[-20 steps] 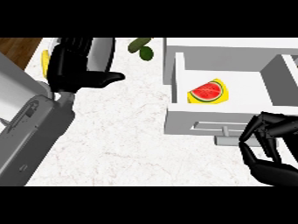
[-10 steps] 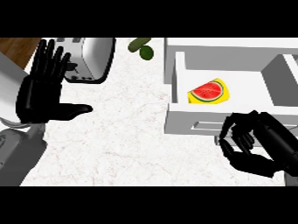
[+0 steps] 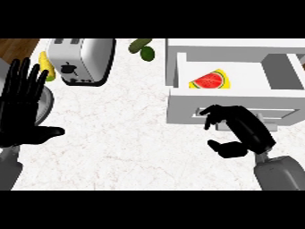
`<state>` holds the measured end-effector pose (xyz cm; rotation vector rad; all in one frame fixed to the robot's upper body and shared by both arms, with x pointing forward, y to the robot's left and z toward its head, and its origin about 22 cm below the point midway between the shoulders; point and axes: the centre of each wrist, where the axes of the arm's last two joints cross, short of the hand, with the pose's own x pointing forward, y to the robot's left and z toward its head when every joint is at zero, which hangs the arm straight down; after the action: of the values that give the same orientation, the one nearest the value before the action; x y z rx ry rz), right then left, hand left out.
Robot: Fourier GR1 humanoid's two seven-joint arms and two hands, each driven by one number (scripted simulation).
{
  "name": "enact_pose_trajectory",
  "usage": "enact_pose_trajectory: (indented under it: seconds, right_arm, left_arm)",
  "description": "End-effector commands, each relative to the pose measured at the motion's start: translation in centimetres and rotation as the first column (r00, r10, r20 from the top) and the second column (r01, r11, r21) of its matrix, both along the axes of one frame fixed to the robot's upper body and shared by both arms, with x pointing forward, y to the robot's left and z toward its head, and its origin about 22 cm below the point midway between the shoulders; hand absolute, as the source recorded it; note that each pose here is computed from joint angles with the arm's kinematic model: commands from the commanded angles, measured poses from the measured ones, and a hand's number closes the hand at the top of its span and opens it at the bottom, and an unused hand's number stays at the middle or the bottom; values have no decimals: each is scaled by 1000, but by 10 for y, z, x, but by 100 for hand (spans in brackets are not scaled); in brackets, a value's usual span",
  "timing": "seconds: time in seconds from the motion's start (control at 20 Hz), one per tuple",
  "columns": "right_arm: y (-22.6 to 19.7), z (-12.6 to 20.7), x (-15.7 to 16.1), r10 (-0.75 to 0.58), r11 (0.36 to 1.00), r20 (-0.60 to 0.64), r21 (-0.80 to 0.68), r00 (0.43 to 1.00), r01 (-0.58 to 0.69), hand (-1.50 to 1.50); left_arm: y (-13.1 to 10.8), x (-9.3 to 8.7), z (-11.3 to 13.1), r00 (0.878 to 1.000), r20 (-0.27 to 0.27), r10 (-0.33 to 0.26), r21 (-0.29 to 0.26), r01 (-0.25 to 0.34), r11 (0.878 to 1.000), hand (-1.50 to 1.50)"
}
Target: Pick up the cup, place it into the drawer and close the drawer
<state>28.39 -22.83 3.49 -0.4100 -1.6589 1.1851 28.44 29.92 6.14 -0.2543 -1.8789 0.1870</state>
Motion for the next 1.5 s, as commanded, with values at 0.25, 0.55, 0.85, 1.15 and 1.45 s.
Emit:
enact_pose_trajectory:
  seconds: [0.25,0.55,0.85,1.15,1.45]
  right_arm:
    - [18,-61,35,-4,993,-65,-115,998,-4,-150]
    - [3,-56,87,-38,997,-64,-73,997,33,-150]
    - [-14,-20,129,-35,999,-113,-25,993,33,-150]
    - [-30,-12,141,-51,998,-146,-41,988,46,-150]
    - [-56,0,144,-82,996,-142,-38,986,77,-150]
  left_arm:
    - [36,-24,-14,1000,-3,6,-15,-6,1000,-150]
    - [38,-33,-25,1000,10,-8,-14,8,1000,-150]
    - [52,-20,-21,999,18,-34,-21,35,999,-150]
    - [44,-21,-22,999,10,-44,-16,44,999,-150]
    - [38,-17,-23,998,15,-64,-2,64,998,-150]
